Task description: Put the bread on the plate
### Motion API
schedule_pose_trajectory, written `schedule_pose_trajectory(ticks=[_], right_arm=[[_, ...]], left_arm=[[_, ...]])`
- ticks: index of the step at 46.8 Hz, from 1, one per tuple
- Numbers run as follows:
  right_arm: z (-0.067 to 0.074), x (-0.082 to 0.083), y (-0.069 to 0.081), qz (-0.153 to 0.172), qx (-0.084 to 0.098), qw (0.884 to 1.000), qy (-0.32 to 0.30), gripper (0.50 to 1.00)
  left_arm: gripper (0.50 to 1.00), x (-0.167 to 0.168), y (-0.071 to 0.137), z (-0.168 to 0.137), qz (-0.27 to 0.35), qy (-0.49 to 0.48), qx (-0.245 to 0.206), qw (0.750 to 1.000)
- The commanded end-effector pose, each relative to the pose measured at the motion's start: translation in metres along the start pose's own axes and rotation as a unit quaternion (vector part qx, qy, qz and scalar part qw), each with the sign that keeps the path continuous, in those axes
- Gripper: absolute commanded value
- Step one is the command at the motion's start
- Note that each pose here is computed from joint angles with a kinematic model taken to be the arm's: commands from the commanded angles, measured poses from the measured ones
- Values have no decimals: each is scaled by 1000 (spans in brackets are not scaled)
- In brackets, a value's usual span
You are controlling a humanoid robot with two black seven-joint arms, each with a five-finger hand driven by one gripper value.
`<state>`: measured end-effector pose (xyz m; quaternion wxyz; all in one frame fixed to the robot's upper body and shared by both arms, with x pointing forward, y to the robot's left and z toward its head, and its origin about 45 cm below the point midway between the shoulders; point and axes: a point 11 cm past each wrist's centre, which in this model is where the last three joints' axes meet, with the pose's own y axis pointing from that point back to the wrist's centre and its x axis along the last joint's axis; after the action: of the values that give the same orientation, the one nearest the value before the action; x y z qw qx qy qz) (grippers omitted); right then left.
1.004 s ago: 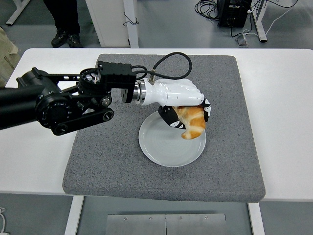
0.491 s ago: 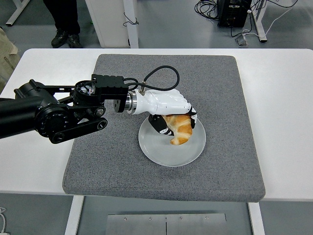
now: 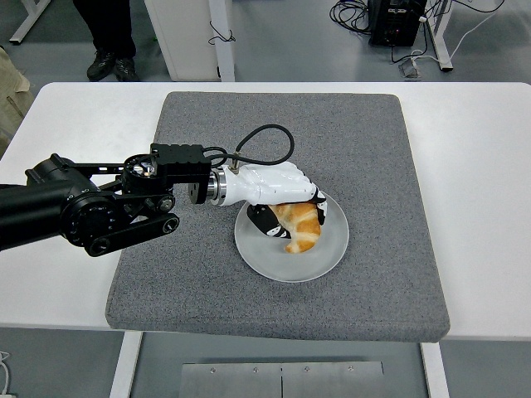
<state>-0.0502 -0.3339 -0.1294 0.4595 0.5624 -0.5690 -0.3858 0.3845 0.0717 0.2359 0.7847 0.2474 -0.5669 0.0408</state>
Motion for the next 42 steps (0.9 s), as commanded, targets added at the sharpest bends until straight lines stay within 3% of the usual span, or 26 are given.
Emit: schedule_pose_trajectory(ticks=[1,38,39,42], right_arm=[[0,0,0,0,0,1000,0,1000],[0,0,0,0,0,1000,0,1000],[0,0,0,0,0,1000,0,1000],[0,0,0,0,0,1000,0,1000]], left_arm=[[500,-2,0,0,4,3,0,1000],[500,-19,1,-7,9,21,15,1000],[517,-18,1,-7,9,21,15,1000],[631,-19,1,-8,9,22,15,1000]])
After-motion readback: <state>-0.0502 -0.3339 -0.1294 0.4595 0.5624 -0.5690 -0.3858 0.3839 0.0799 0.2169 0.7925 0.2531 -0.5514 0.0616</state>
